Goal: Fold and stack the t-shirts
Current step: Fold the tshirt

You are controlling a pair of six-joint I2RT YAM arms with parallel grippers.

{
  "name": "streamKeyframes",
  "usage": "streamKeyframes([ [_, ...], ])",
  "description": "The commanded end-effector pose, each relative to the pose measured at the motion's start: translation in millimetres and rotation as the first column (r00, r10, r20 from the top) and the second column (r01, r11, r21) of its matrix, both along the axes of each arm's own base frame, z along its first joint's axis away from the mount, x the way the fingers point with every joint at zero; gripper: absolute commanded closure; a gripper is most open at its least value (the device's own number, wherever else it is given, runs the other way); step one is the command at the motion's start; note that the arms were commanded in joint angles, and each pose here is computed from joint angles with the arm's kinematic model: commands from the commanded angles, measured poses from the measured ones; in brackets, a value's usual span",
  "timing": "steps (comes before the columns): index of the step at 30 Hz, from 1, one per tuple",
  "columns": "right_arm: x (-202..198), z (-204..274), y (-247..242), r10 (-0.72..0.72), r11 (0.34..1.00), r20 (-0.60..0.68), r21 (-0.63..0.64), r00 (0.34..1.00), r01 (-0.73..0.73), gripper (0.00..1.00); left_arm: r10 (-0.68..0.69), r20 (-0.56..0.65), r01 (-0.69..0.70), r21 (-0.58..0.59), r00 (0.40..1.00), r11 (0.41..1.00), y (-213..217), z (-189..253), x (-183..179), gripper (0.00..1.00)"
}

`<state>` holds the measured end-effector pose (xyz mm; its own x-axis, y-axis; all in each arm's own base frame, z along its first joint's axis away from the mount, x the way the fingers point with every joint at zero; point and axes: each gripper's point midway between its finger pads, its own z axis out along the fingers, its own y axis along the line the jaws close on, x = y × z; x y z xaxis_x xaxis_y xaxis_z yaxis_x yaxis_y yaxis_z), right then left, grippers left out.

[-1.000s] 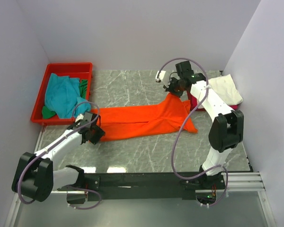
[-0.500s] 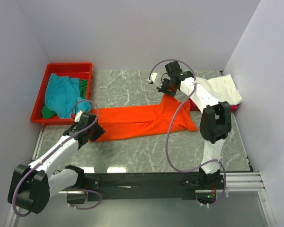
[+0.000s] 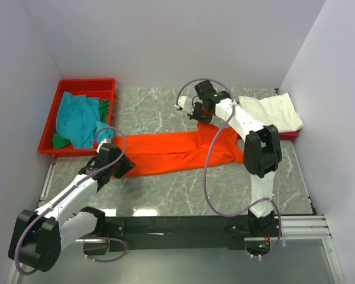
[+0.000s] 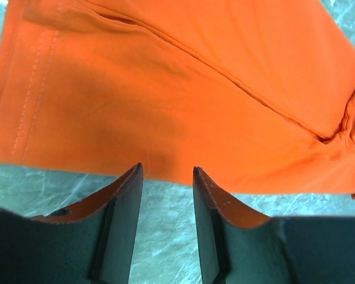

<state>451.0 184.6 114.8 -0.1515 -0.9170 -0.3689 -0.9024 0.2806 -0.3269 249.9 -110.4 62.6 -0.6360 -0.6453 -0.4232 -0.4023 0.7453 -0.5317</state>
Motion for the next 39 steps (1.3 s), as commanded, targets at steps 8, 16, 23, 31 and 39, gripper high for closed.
streamKeyframes([
  [8,-5,10,17,0.033,0.999,0.028,-0.002,0.999,-0.033,1.00,-0.061,0.055,0.062,-0.020,0.997,0.998,-9,3,3,0.55],
  [16,-12,11,25,0.062,0.998,0.024,0.015,0.998,-0.062,1.00,-0.065,0.061,0.066,-0.016,0.996,0.998,-9,2,3,0.55],
  [23,-16,6,31,0.082,0.997,0.009,0.011,0.997,-0.082,1.00,-0.067,0.066,0.068,-0.013,0.996,0.998,-8,3,3,0.55],
  [31,-25,7,44,0.117,0.993,0.000,0.025,0.993,-0.117,1.00,-0.081,0.063,0.082,-0.024,0.995,0.996,-11,2,3,0.55],
  [39,-28,24,15,-0.009,0.997,-0.009,0.077,1.000,0.009,0.46,-0.117,0.085,0.117,-0.001,0.990,0.993,-15,8,4,0.54],
])
